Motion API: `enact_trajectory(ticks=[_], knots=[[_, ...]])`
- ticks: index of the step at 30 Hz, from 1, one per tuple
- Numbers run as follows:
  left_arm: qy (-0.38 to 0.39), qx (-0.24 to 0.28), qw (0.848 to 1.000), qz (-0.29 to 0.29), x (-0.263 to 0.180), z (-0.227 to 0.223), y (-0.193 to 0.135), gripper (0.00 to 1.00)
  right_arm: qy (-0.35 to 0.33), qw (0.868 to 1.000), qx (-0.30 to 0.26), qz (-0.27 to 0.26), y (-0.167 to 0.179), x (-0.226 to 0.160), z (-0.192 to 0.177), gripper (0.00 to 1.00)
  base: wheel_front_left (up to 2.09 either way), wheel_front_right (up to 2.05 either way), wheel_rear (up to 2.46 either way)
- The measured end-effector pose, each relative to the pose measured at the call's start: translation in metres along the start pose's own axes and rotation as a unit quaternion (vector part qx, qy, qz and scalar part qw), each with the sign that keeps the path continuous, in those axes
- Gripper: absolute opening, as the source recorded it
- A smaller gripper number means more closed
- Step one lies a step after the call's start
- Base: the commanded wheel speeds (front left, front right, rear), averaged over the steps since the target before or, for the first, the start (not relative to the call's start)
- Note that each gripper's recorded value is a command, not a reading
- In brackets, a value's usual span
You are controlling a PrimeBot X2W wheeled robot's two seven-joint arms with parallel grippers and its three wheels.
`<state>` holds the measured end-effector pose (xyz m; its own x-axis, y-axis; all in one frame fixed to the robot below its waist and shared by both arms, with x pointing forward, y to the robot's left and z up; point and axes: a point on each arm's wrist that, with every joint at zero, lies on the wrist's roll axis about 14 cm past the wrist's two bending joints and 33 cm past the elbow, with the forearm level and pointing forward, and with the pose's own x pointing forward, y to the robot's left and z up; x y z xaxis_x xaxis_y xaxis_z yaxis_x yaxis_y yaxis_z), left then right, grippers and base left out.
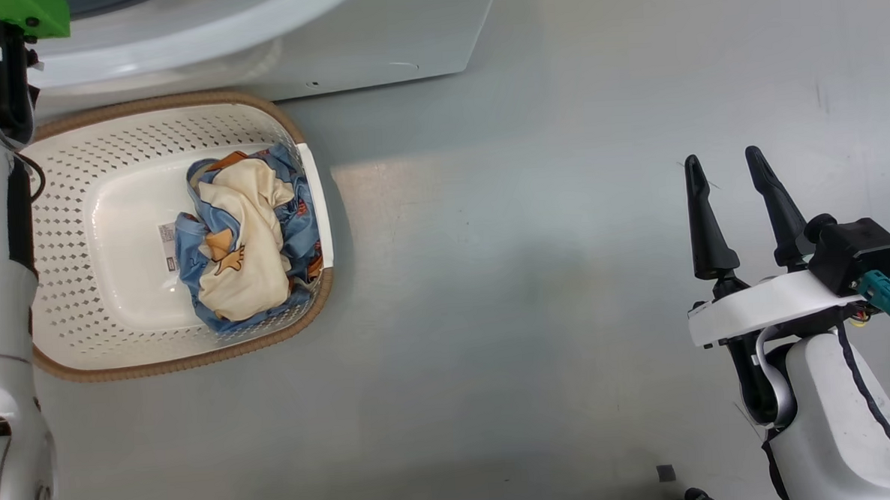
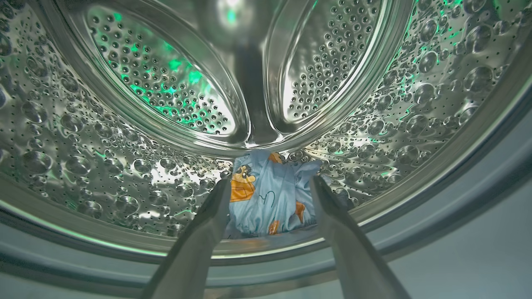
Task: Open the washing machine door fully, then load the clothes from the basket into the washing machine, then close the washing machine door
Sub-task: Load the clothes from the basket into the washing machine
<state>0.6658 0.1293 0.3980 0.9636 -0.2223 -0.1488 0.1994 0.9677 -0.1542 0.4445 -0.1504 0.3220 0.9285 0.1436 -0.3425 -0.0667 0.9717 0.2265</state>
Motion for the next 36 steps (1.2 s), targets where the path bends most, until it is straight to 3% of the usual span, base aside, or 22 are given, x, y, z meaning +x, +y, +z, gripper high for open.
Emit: enact_trajectory(ticks=[36], knots=[[-0.054, -0.013, 0.997, 0.047, -0.140, 0.059, 0.009, 1.00, -0.073, 0.996, -0.016, 0.042, 0.039, -0.060, 0.062, 1.00, 0.00, 0.00, 0.00]])
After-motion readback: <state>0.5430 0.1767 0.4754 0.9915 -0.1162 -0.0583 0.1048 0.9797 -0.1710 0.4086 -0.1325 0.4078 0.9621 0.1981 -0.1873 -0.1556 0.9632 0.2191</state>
